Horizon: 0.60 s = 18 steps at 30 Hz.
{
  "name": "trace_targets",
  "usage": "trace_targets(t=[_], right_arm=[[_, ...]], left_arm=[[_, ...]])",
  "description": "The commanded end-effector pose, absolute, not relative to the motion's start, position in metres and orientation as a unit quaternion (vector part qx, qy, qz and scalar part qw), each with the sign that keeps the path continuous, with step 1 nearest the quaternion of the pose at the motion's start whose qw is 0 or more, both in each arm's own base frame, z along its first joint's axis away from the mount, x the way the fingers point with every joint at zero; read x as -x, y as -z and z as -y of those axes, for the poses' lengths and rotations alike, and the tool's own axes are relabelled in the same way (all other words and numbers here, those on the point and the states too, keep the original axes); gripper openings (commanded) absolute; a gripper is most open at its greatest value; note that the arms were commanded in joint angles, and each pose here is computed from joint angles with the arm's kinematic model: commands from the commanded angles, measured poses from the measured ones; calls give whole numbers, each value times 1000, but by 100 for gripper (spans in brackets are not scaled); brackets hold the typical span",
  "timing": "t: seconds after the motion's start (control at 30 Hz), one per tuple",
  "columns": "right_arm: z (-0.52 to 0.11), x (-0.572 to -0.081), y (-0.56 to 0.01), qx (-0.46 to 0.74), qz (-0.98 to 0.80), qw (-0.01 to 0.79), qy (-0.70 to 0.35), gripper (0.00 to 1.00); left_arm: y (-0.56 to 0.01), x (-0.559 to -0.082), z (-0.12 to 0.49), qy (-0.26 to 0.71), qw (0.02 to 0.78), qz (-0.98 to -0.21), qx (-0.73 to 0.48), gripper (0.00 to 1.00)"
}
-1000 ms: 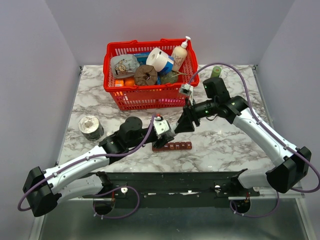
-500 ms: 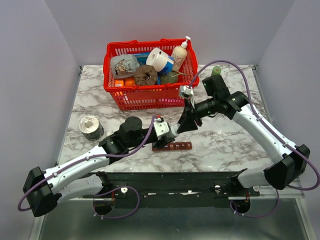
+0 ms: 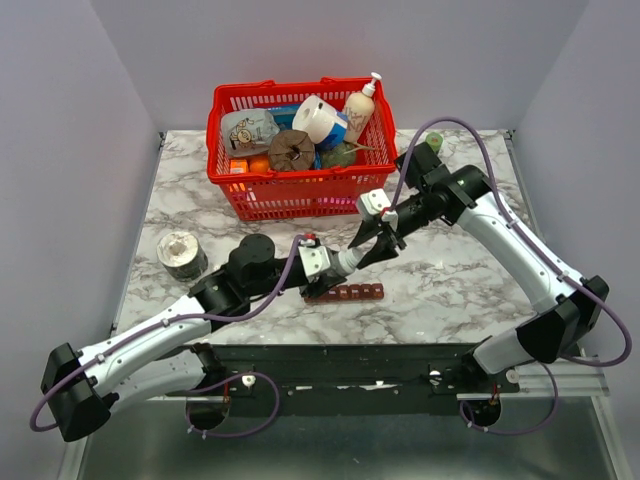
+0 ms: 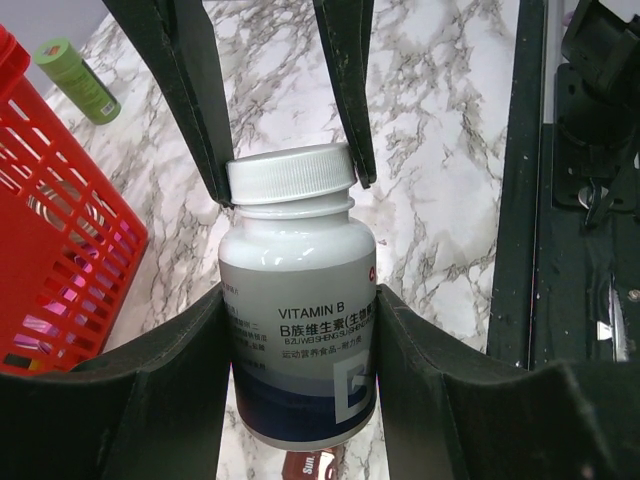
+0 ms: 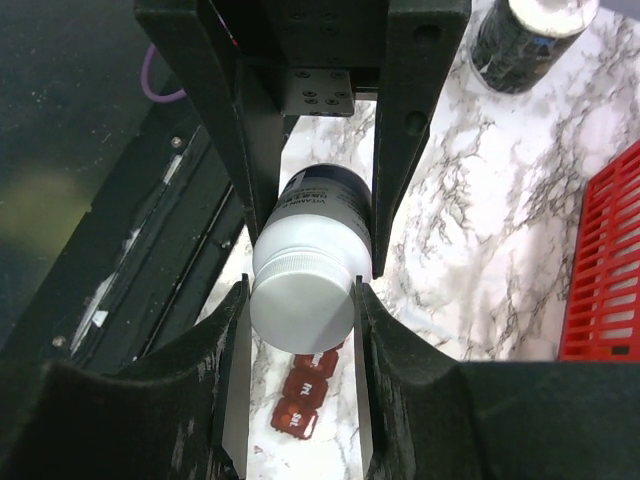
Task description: Sort the pills into containers
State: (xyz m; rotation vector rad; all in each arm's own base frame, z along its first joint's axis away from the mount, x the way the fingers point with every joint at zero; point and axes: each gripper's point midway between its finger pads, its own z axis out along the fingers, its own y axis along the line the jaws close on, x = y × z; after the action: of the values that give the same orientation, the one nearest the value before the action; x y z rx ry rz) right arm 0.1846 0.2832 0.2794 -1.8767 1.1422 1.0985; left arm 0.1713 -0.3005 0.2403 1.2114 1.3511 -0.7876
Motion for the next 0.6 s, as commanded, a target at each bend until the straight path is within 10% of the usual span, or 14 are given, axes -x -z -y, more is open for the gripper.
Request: trace_targets(t=[0.0, 0.57], right_arm=[[-275, -186, -287, 726, -410, 378, -403, 19], [-267, -213, -290, 764, -367, 452, -278, 19]], left_arm=[[-211, -154, 289, 337, 508, -583, -536, 0], [-214, -138, 303, 429, 462, -564, -533, 0]])
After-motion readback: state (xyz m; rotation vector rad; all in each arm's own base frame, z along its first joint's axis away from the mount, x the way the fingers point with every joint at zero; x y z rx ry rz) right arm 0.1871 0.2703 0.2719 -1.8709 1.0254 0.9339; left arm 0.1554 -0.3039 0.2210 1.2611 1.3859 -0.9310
